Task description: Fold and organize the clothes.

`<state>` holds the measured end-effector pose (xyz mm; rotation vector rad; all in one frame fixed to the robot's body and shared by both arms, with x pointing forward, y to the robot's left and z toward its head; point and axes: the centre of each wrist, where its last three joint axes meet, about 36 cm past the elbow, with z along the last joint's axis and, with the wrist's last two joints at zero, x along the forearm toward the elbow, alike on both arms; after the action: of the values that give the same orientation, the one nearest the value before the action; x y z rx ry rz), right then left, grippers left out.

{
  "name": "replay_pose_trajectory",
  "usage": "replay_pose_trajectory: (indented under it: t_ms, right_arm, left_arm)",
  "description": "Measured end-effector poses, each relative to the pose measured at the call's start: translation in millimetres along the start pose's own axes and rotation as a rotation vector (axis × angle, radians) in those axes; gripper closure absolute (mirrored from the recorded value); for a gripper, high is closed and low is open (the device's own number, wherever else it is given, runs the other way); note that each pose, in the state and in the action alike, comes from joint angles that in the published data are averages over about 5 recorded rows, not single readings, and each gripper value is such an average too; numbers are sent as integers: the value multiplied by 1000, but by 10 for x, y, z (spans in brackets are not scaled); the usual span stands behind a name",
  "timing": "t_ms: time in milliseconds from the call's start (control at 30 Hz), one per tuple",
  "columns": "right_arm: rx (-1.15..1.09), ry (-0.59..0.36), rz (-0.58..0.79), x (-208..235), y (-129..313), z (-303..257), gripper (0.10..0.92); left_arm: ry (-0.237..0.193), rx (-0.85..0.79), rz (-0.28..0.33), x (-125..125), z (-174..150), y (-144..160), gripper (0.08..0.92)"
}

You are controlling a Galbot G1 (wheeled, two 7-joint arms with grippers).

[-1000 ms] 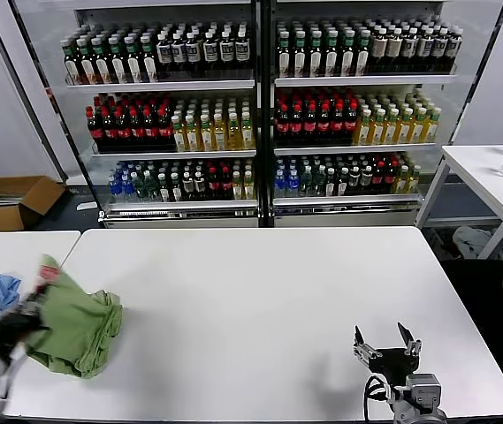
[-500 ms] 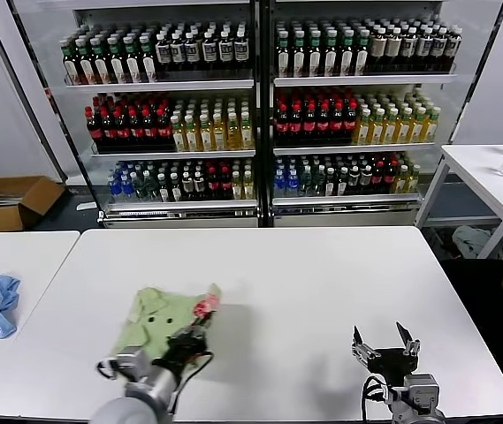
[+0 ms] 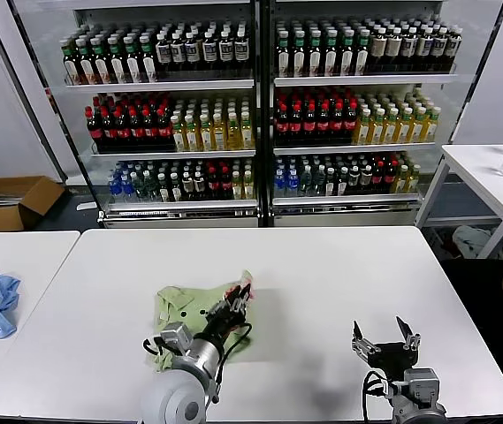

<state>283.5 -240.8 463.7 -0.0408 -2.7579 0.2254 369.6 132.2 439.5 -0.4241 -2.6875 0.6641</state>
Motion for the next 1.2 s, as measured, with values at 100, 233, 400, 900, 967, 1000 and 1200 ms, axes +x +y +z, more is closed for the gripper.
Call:
replay_pose_trajectory:
  t_ms: [100, 233, 400, 900, 967, 1000, 1200]
  right_arm:
    - [-5, -4, -15, -79, 3, -22, 200]
    - [-34, -5, -53, -223, 50, -66, 200]
    - [-98, 1, -158, -432, 299, -129, 200]
    - [-159, 120, -371, -1147, 1154, -41, 208]
    - [-163, 134, -388, -1185, 1206, -25, 243]
    - [-166, 139, -397, -1199, 1231, -19, 264]
    - [-176, 158, -444, -1233, 1346, -5, 429]
  left_arm:
    - [-26, -23, 15, 3, -41, 14, 563]
    - [-102, -123, 4, 88, -91, 187, 442]
    - [-192, -316, -90, 282, -185, 678, 303]
    - [-234, -576, -284, 745, -373, 1568, 177]
    - [-232, -589, -294, 762, -379, 1624, 177]
    - [-230, -594, -299, 769, -381, 1649, 177]
    - [-221, -609, -321, 811, -357, 1749, 177]
